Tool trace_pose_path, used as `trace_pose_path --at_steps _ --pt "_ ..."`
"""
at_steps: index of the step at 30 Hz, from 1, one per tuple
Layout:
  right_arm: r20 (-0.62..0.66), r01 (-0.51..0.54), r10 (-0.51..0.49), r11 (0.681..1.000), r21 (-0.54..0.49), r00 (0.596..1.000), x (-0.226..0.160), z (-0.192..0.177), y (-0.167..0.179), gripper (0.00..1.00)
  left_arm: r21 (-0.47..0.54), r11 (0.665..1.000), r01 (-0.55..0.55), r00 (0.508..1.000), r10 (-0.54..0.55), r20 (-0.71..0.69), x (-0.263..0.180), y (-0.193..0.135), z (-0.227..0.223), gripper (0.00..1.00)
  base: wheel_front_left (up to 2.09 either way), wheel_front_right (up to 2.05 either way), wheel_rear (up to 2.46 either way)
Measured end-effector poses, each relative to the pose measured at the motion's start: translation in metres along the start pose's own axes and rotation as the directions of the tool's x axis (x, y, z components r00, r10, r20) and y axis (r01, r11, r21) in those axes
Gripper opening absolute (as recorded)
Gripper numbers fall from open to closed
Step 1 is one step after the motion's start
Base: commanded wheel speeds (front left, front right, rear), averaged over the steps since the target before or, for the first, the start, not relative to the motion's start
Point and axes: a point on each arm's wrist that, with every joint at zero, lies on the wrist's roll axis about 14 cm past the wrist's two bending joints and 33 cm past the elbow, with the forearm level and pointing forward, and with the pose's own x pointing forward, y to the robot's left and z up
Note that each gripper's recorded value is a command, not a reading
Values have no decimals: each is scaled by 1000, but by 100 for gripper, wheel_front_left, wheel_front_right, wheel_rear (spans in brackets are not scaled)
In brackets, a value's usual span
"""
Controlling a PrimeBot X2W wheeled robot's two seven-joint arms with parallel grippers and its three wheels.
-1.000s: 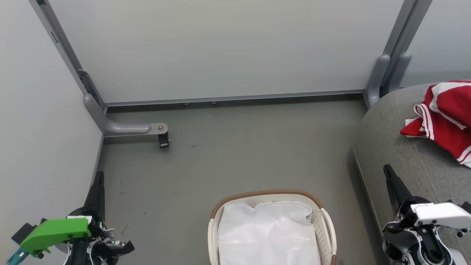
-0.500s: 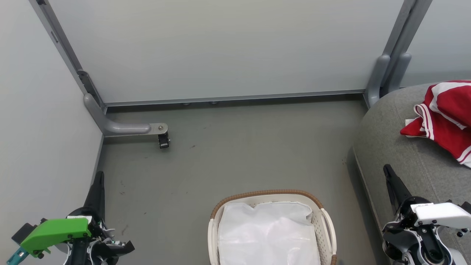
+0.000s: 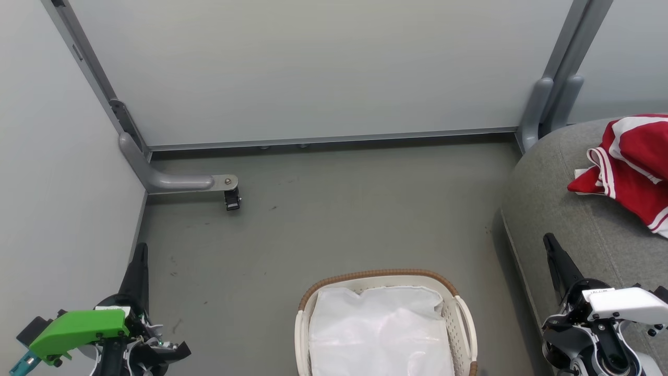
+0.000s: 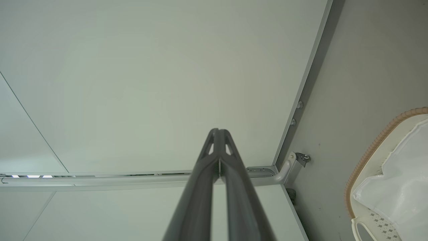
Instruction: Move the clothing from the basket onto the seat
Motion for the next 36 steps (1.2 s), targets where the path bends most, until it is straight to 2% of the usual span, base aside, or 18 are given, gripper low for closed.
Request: trace_pose_path --at_steps 36 --pt "0 0 0 1000 -1 1000 0 0 0 0 0 1000 0 1000 0 0 0 0 0 0 0 0 0"
